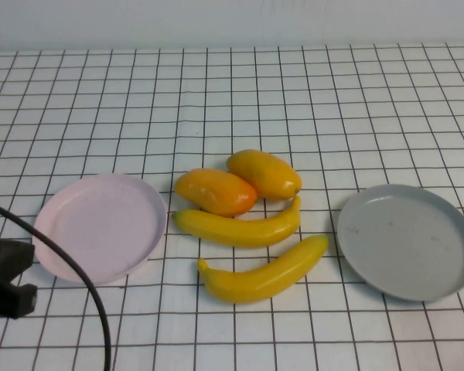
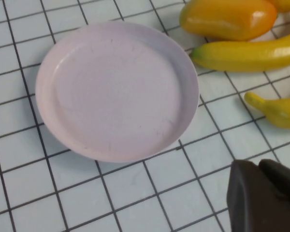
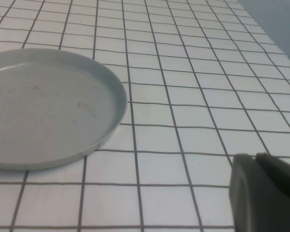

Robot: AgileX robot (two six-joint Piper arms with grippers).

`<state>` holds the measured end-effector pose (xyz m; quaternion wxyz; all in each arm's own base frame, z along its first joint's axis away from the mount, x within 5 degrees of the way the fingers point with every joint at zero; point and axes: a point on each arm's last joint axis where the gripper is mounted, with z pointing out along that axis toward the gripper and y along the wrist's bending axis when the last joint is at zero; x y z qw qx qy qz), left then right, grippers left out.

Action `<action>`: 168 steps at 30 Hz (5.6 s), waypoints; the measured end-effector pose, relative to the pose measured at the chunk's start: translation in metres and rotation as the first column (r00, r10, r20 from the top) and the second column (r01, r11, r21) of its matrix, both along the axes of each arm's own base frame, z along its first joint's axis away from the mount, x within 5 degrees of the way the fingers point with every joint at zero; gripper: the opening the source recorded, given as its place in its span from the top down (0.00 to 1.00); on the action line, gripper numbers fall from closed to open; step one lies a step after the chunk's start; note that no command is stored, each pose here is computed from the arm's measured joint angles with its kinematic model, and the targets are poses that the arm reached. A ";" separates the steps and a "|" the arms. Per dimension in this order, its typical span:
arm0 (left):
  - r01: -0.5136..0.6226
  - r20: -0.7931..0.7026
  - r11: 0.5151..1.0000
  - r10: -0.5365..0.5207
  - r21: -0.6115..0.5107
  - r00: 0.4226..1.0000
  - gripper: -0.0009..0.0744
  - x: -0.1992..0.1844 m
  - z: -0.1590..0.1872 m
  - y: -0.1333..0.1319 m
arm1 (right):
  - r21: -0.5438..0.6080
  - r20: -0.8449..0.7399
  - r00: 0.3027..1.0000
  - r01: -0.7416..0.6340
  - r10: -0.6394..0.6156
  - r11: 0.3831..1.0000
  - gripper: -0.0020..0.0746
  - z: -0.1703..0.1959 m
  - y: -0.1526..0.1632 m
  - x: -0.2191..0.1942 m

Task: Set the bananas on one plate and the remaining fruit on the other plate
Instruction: Put one type of fruit in the left plate

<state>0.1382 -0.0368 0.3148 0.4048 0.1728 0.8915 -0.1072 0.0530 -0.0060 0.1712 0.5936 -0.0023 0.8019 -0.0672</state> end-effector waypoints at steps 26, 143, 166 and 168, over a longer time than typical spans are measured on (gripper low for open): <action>0.412 -0.233 0.868 -0.356 0.278 0.905 0.11 0.146 -0.030 -0.142 | 0.000 0.000 1.000 0.000 0.000 1.000 0.99 0.000 0.000 0.000; -0.011 -0.159 0.970 0.051 0.242 0.986 0.28 0.179 -0.076 -0.047 | 0.000 0.000 1.000 0.001 -0.001 1.000 0.99 0.000 0.000 0.000; -0.135 -0.278 0.919 0.248 0.370 0.928 0.28 0.186 -0.119 -0.027 | 0.000 0.000 1.000 0.001 -0.001 1.000 0.99 0.000 0.000 0.000; -0.142 -0.284 0.915 0.261 0.377 0.923 0.28 0.185 -0.119 -0.026 | 0.000 0.000 1.000 0.001 -0.001 1.000 0.99 0.000 0.000 0.000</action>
